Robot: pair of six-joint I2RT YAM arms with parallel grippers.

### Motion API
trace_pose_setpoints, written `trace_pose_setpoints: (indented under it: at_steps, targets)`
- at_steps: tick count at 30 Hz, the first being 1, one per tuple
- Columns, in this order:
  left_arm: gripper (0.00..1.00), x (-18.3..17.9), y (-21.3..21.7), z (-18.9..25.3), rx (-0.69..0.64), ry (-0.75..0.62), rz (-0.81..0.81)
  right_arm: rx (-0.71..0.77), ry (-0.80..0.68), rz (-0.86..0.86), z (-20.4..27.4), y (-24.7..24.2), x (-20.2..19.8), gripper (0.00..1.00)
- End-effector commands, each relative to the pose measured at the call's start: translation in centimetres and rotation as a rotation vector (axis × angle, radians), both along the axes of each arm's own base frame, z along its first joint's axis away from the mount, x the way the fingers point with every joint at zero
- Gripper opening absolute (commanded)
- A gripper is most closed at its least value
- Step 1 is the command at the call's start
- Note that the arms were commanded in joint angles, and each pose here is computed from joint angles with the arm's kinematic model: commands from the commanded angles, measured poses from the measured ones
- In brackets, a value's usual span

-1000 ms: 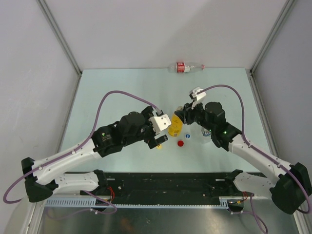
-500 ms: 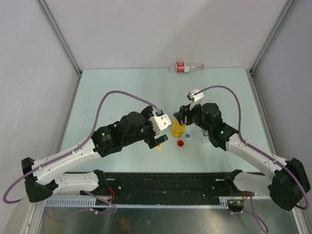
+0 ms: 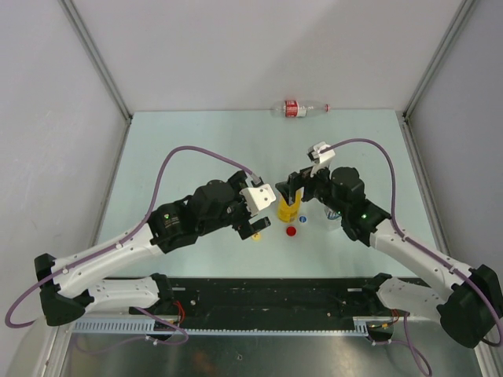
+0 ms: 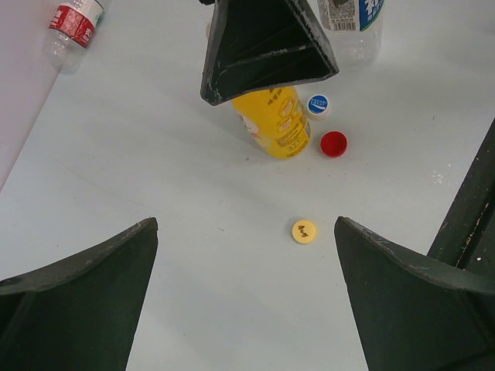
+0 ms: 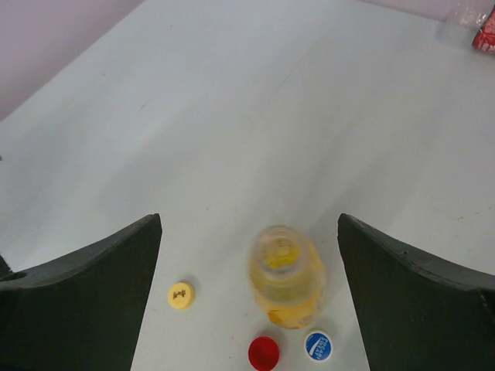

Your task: Unscrew the bottle caps

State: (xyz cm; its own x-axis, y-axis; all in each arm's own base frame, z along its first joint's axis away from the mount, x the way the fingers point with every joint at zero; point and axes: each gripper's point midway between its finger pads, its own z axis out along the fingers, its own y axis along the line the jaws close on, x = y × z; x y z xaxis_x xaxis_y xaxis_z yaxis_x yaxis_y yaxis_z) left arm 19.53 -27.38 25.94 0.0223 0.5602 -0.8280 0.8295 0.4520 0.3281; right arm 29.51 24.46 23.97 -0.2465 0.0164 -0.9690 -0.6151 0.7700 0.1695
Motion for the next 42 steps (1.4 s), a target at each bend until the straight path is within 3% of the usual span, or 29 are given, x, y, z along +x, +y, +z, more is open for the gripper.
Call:
trace_pose_setpoints:
  at_steps: [1,13,28,34,42]
  targets:
    - [1.0,0.3,-0.1,0.8,-0.015,-0.036,0.002,0.097,-0.068,0.034,3.6,0.4,-1.0,0.99]
    - [0.99,0.3,-0.3,0.5,-0.011,-0.028,-0.003,0.17,-0.116,0.048,6.6,-0.2,-2.4,0.99]
    - [0.99,2.2,-0.3,-2.5,0.058,0.026,0.115,0.245,-0.092,0.074,7.9,-1.1,-3.0,0.99]
    - [0.99,4.0,-0.4,-4.1,0.039,0.128,0.176,0.271,-0.064,0.062,8.0,-2.3,-2.8,0.99]
    - [0.99,6.0,0.9,-3.9,-0.156,0.364,0.239,0.293,-0.051,-0.077,8.4,-6.4,-1.9,0.99]
